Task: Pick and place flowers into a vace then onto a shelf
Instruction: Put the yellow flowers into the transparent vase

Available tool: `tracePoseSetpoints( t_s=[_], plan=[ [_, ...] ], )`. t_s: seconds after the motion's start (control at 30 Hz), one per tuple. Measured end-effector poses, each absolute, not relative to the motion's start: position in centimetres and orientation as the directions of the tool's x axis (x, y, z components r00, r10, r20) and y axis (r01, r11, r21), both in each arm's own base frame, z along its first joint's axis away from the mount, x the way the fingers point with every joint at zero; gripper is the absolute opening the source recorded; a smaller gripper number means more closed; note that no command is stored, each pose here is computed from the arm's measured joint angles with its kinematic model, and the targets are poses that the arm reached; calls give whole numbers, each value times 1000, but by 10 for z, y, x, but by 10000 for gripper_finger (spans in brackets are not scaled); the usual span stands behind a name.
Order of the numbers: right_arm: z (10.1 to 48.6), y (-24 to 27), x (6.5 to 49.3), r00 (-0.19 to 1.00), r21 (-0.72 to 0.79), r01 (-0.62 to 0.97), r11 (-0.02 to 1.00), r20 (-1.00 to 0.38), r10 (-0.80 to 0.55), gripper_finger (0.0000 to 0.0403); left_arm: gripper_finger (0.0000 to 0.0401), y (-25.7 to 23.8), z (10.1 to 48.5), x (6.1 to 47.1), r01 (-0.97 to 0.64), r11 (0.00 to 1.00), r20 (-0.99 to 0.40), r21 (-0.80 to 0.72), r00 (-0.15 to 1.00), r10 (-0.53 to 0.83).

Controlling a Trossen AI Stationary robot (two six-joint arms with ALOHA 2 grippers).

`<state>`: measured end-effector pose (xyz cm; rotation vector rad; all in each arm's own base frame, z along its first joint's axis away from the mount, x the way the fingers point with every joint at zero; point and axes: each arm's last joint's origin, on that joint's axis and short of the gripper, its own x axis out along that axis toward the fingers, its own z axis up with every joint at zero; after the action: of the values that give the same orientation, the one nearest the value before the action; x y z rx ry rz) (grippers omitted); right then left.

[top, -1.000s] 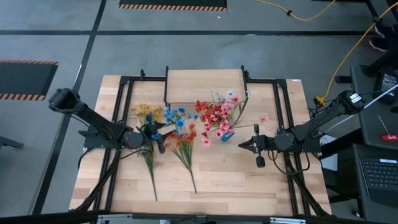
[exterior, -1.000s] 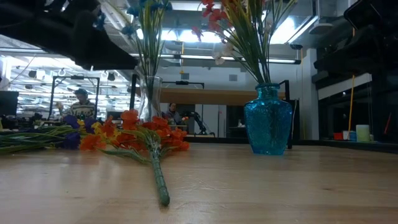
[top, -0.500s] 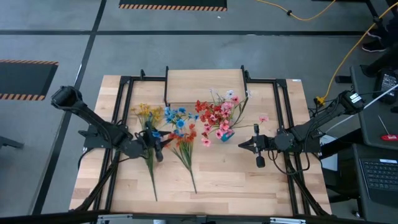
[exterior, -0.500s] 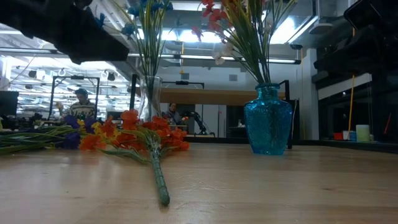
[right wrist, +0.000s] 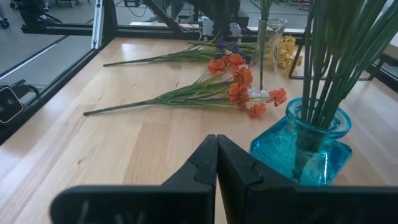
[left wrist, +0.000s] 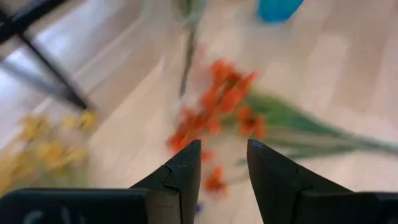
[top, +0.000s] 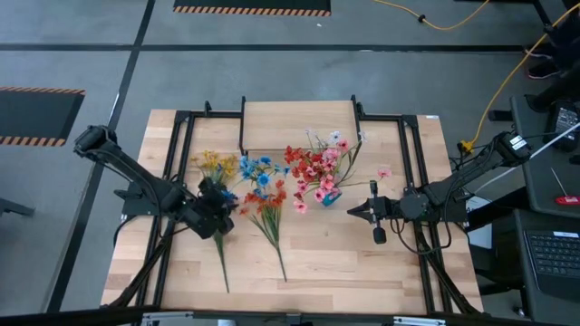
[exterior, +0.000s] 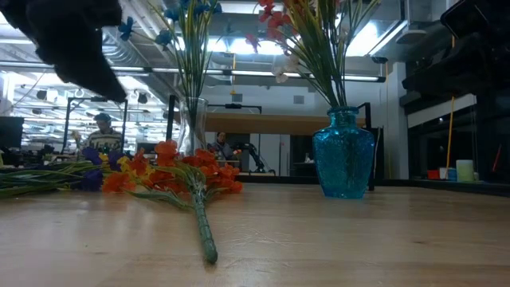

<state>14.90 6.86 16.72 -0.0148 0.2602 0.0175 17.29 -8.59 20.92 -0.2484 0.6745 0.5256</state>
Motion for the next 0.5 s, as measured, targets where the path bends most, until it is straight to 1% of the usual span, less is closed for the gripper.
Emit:
tracePoseSetpoints(
  t_s=[0.1,0.2,0.33,0.5],
  plan=[
    [166,68,149,964,-17,-19,1000,-265,14,14,123,-79,211,166,-596,803,-724,-24,564,397],
    [166,68,149,963,-23,-21,1000,-269,14,14,123,-71,212,158,-655,756,-801,17,444,402],
    [166,68,149,963,-45,-26,999,-269,13,14,123,-62,213,151,-720,691,-863,63,309,400],
    [166,68,149,963,-48,-27,998,-269,13,14,123,-52,213,148,-773,628,-896,87,215,389]
  ],
)
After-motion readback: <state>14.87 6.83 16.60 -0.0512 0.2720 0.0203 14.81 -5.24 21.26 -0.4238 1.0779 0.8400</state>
